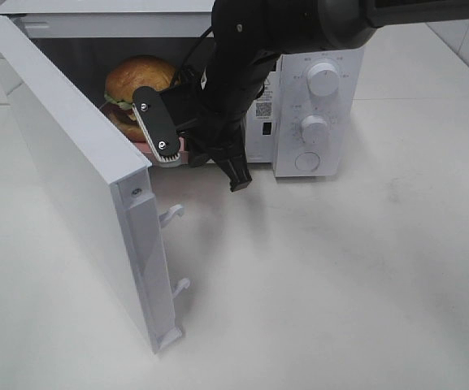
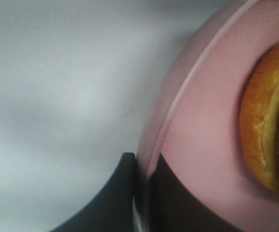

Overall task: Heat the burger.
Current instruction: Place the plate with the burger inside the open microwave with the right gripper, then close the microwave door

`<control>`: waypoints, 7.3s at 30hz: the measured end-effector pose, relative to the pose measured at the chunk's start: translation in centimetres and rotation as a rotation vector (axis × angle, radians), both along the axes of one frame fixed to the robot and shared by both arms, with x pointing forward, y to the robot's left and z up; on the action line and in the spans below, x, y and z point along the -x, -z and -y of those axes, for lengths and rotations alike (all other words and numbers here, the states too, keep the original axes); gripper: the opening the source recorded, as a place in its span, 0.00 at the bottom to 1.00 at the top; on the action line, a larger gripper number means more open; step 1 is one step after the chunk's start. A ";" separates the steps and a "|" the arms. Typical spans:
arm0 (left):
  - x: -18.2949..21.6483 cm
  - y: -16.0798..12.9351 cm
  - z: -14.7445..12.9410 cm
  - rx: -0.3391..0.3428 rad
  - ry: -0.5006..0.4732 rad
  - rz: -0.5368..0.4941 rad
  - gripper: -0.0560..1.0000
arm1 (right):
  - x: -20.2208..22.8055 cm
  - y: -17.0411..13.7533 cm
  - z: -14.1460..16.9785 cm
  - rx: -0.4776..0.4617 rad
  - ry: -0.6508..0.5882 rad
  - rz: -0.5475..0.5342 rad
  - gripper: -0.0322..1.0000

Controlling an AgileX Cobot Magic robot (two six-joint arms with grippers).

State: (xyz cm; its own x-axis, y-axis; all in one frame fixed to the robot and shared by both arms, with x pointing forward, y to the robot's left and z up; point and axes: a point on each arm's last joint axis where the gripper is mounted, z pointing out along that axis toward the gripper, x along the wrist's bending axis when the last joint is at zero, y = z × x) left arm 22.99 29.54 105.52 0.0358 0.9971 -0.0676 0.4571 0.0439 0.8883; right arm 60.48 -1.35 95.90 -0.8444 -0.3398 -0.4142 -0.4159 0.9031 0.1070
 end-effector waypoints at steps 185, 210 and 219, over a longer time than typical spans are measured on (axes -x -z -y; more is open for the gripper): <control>0.0 0.0 0.0 0.000 0.000 0.000 0.99 | 26.5 -11.6 21.8 -0.426 1.244 -0.266 0.76; 0.0 0.0 0.0 0.000 0.000 0.000 0.99 | 33.6 -9.0 28.4 -0.865 1.590 -0.020 0.76; 0.0 0.0 0.0 0.000 0.000 0.000 0.99 | 36.1 -9.0 28.9 -1.054 1.606 0.141 0.76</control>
